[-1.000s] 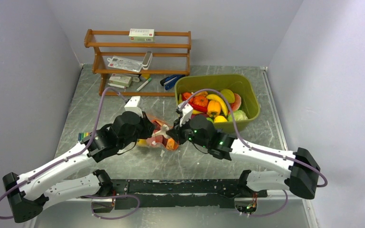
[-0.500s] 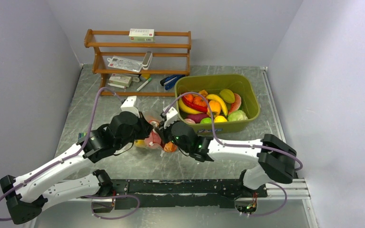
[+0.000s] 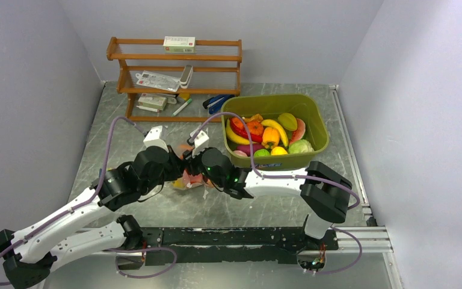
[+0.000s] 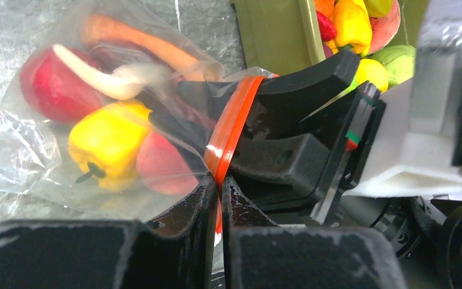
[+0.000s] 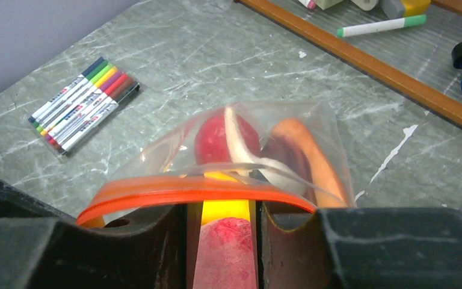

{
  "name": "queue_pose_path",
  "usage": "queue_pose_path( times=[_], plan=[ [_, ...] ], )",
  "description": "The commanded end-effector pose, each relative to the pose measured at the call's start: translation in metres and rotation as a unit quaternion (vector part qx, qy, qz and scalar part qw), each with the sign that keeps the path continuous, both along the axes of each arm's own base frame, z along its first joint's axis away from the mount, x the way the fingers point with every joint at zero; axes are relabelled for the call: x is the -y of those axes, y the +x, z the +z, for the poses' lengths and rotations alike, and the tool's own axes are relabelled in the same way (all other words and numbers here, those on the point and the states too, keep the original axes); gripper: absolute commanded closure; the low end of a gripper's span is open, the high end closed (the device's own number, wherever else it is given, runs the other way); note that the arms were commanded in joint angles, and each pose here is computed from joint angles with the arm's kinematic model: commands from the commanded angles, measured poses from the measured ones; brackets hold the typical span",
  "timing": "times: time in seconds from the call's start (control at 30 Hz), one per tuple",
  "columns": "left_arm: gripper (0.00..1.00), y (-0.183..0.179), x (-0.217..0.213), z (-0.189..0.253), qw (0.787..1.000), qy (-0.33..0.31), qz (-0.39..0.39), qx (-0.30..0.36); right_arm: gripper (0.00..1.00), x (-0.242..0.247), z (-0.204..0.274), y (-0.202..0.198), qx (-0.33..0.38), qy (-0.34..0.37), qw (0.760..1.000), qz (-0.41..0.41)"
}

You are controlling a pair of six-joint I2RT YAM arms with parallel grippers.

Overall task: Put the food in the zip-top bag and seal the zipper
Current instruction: Place the fake vegetable in the zipper food storage bag.

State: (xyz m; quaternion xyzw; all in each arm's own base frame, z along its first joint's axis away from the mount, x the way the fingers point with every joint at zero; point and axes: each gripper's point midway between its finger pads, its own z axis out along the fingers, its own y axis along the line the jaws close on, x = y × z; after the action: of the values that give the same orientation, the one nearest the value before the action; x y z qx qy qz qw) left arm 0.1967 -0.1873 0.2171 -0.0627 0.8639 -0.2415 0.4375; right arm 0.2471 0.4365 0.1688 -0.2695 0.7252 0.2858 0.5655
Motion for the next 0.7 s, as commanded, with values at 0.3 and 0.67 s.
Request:
queue_pose_path(
  times=[0.3,0.67],
  plan=[
    [0.93,0.006,0.008,-0.015,1.000,-0.023,-0.001,0.016,0.67,-0.012,0.006,0.020,-0.008,0.003,1.000,0.026],
    [0.93,0.012,0.012,-0.021,1.000,-0.007,0.000,0.014,0.62,0.027,-0.012,0.001,-0.085,-0.057,0.994,0.034]
  ],
)
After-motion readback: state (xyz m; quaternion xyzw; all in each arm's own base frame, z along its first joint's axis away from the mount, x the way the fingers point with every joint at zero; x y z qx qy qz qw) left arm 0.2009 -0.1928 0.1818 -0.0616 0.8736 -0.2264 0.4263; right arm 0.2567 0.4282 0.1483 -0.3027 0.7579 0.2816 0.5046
